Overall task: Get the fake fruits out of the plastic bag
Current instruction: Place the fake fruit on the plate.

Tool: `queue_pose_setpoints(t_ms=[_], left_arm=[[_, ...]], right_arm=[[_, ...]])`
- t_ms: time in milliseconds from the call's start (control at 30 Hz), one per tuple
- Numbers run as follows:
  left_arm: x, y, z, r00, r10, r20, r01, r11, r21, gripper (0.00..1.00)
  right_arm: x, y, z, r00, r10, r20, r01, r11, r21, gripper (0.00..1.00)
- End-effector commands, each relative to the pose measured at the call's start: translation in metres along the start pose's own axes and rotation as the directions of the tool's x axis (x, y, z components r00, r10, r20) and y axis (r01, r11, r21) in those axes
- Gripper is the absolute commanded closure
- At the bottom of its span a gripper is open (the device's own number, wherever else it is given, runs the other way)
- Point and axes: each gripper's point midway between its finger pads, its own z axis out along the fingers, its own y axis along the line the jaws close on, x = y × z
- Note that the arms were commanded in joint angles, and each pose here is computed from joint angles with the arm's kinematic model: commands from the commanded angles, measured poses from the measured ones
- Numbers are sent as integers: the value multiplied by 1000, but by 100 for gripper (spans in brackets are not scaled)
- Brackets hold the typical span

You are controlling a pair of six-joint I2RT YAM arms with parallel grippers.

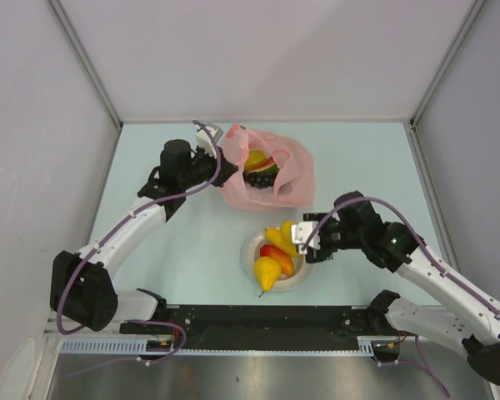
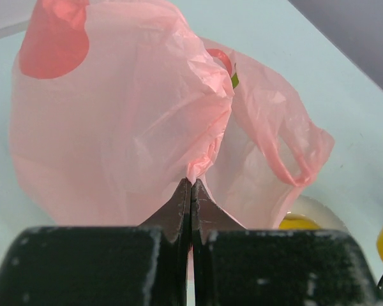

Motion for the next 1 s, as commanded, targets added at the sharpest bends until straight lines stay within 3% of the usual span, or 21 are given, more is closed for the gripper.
queue_pose_setpoints(t_ms=[0, 133, 233, 300, 733, 833, 933, 967], left_arm=[[-26, -2, -20, 996, 84, 34, -84, 996, -12, 100], [-23, 15, -30, 997, 74, -25, -76, 994, -77, 100], [-26, 9, -35, 996, 93, -12, -93, 995, -47, 100], [-25, 9, -36, 996, 90, -15, -90, 995, -47, 100], [-22, -5, -48, 996, 92, 11, -92, 996, -3, 100], [-21, -6, -48, 996, 85, 13, -85, 996, 5, 100], [-21, -6, -47, 997, 76, 21, -77, 997, 9, 100], [-19, -5, -47, 997, 72, 20, -72, 997, 7, 100]], right_arm=[[16, 23, 12, 992, -126, 32, 127, 990, -57, 80], [28, 13, 23, 998, 67, -10, -67, 998, 12, 80], [40, 6, 33, 990, 139, -36, -136, 988, 69, 80], [45, -6, 39, 990, 137, -42, -130, 982, 134, 80], [86, -25, 89, 966, 229, -119, -206, 962, 178, 77], [87, -19, 89, 960, 250, -126, -228, 960, 164, 69], [84, -11, 87, 958, 258, -127, -241, 961, 140, 50], [83, -10, 86, 956, 265, -128, -246, 959, 142, 33]])
